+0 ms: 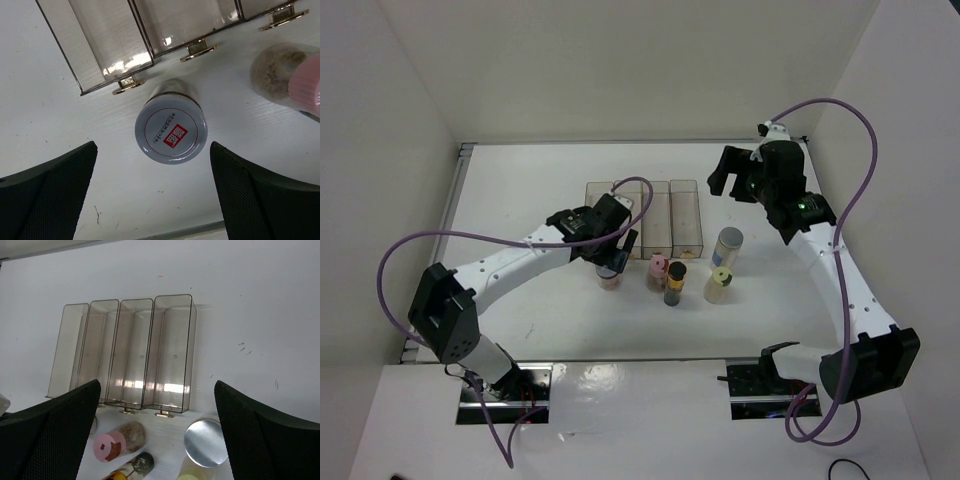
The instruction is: Organize the condiment bottles
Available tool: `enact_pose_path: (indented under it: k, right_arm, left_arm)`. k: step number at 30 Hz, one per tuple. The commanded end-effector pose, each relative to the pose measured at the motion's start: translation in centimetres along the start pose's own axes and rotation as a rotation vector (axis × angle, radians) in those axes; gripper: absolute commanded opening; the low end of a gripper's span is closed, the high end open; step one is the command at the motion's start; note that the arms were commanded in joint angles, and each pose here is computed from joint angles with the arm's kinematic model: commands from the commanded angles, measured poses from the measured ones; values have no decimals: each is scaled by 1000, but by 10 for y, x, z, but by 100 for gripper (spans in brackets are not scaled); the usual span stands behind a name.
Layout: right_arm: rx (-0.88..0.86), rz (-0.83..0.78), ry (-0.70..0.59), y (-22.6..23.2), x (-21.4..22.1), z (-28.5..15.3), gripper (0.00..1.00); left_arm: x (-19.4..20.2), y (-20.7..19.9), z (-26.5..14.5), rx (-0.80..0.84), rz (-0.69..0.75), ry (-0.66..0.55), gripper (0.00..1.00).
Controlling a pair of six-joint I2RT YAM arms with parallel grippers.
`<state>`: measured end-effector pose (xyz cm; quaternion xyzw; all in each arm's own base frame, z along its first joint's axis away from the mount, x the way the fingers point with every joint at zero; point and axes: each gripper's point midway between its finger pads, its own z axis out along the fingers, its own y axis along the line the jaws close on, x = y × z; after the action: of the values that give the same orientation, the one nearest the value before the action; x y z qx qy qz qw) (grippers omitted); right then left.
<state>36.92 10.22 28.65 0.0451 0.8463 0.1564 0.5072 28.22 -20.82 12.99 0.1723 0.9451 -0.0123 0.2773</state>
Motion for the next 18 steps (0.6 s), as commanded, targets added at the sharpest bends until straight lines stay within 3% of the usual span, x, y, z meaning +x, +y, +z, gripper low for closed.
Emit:
enact_pose_path:
  k: [1, 18]
  right_arm:
    - [-22, -20, -1, 4, 3, 3, 98]
    - [-16, -20, 16, 1, 11, 5, 98]
  left_arm:
    - [-17, -1, 0, -23, -35, -43, 99]
    - [-3, -18, 29, 31, -44, 14, 99]
